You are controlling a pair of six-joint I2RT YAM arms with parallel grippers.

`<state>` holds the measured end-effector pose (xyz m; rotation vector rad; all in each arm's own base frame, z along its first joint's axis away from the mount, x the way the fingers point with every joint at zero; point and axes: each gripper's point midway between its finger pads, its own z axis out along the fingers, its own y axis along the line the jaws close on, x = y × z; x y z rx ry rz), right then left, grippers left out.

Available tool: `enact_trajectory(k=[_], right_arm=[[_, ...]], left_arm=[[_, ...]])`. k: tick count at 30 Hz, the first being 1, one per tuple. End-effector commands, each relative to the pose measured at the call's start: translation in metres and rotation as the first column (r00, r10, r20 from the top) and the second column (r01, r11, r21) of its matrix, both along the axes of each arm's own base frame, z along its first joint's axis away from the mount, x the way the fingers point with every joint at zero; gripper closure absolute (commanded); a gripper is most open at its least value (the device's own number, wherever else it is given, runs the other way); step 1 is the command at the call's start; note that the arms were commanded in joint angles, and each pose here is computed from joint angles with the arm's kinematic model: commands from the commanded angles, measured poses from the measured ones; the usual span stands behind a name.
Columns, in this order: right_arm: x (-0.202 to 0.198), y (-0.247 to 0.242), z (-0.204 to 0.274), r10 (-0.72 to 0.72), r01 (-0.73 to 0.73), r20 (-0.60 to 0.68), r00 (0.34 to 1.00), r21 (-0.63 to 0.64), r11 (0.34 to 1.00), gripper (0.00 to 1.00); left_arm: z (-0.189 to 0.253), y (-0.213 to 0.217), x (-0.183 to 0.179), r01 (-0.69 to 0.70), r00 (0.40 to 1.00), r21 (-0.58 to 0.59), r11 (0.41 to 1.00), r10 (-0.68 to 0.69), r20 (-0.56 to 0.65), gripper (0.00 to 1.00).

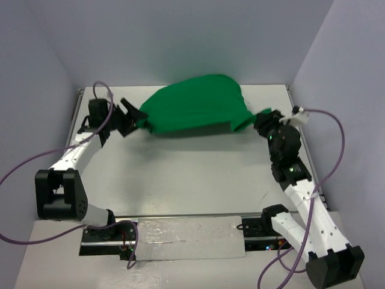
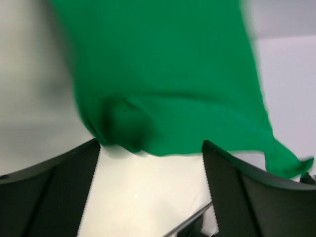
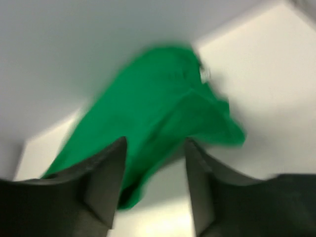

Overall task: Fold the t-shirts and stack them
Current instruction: Flatten out the tshirt

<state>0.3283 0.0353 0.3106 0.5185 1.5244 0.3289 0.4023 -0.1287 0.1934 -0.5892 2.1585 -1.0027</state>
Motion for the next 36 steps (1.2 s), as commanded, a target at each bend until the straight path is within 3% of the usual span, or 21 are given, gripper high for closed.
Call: enact_trajectory(k=[1, 2, 4, 10, 15, 21, 28, 36], right_arm=[[-0.035, 0.014, -0.066, 0.076, -0.061, -0.127, 0.989, 0.12, 0.991, 0.33], [-0.045, 0.012, -0.086, 0.073, -0.052, -0.174, 0.982, 0.123, 0.991, 0.25], [-0.061, 0.002, -0.113, 0.033, -0.006, -0.278, 0.96, 0.097, 0.995, 0.23], [-0.083, -0.016, -0.115, -0.047, 0.068, -0.366, 0.93, 0.047, 0.997, 0.22], [-0.081, 0.015, -0.132, 0.097, -0.029, -0.432, 0.896, 0.161, 0.986, 0.18], [-0.083, 0.065, -0.164, 0.34, -0.151, -0.423, 0.84, 0.419, 0.895, 0.18], [-0.085, 0.077, -0.173, 0.394, -0.172, -0.403, 0.826, 0.485, 0.857, 0.18], [-0.089, 0.072, -0.204, 0.397, -0.085, -0.415, 0.819, 0.596, 0.798, 0.18]], left_arm=[[-0.069, 0.017, -0.053, -0.036, 0.981, 0.093, 0.995, 0.053, -0.188, 0.02], [-0.087, 0.027, -0.066, -0.051, 0.964, 0.149, 0.988, 0.088, -0.251, 0.02], [-0.093, 0.039, -0.081, -0.07, 0.943, 0.213, 0.974, 0.134, -0.304, 0.01], [-0.053, 0.071, -0.085, -0.272, 0.902, 0.302, 0.914, 0.351, -0.252, 0.05], [-0.079, 0.047, -0.11, -0.374, 0.824, 0.151, 0.915, 0.402, -0.399, 0.09], [-0.116, 0.015, -0.128, -0.431, 0.752, 0.04, 0.901, 0.383, -0.537, 0.04], [-0.125, 0.003, -0.101, -0.479, 0.802, -0.081, 0.874, 0.398, -0.446, 0.03], [-0.153, -0.001, -0.061, -0.512, 0.79, -0.063, 0.857, 0.441, -0.425, 0.14]])
